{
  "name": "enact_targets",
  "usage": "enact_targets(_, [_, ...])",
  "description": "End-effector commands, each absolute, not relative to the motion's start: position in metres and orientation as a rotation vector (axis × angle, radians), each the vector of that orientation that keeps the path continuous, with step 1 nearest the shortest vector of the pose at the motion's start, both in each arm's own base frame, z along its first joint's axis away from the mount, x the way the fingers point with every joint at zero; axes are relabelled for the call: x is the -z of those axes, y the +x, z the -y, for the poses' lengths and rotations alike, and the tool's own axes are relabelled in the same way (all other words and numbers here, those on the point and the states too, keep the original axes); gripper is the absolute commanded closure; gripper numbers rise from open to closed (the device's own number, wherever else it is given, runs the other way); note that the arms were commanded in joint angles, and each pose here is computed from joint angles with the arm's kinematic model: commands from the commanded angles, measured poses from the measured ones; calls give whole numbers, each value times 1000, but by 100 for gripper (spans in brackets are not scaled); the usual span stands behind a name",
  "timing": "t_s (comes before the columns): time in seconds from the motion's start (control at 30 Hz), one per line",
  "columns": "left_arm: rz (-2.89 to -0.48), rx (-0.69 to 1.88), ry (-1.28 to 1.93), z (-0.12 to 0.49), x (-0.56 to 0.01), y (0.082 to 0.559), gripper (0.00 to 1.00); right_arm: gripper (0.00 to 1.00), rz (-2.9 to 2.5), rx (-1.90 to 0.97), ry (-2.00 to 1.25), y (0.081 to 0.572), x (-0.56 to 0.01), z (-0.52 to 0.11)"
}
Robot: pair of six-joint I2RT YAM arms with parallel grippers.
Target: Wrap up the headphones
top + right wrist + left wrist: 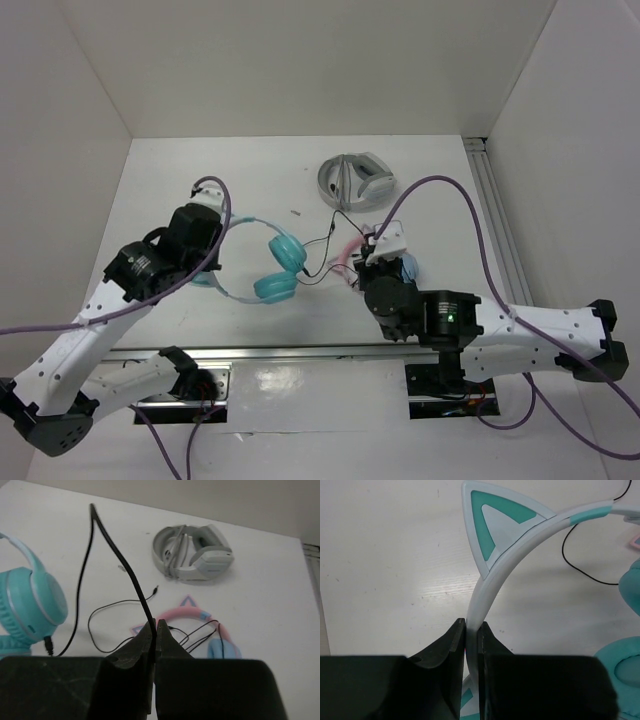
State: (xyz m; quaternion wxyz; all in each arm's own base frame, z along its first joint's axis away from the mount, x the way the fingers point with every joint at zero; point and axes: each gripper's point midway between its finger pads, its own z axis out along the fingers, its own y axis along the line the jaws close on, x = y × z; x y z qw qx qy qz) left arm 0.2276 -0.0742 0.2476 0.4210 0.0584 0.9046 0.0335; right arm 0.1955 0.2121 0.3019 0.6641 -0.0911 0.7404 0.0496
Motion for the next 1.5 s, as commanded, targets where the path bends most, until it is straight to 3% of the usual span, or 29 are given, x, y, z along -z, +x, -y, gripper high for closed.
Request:
enact_targets(0.0, [-2144, 5, 235, 93, -269, 236, 100, 100, -1627, 4, -131, 196, -327, -182])
enact_targets(0.07, [-2159, 28, 295, 99, -261, 231, 100, 100, -1610, -21, -110, 195, -333, -184])
enact_targets(0.23, [-2133, 378, 613, 162, -252, 200, 100, 100, -1557, -25, -191, 197, -347, -194])
enact_targets(0.4, [-2168, 396, 724, 181, -231, 185, 100, 100, -1493, -131, -269, 194, -369, -215])
enact_targets(0.87, [-2103, 579, 910, 210, -239, 153, 100, 100, -1577, -148, -505, 235, -298, -274])
enact_targets(1.2, [-1952, 805, 1029, 225, -268, 123, 100, 100, -1630, -193, -492, 259, -276, -285])
enact_targets(1.47, [-1898, 834, 1021, 222, -284, 118, 100, 100, -1682, -224, -501, 271, -255, -283])
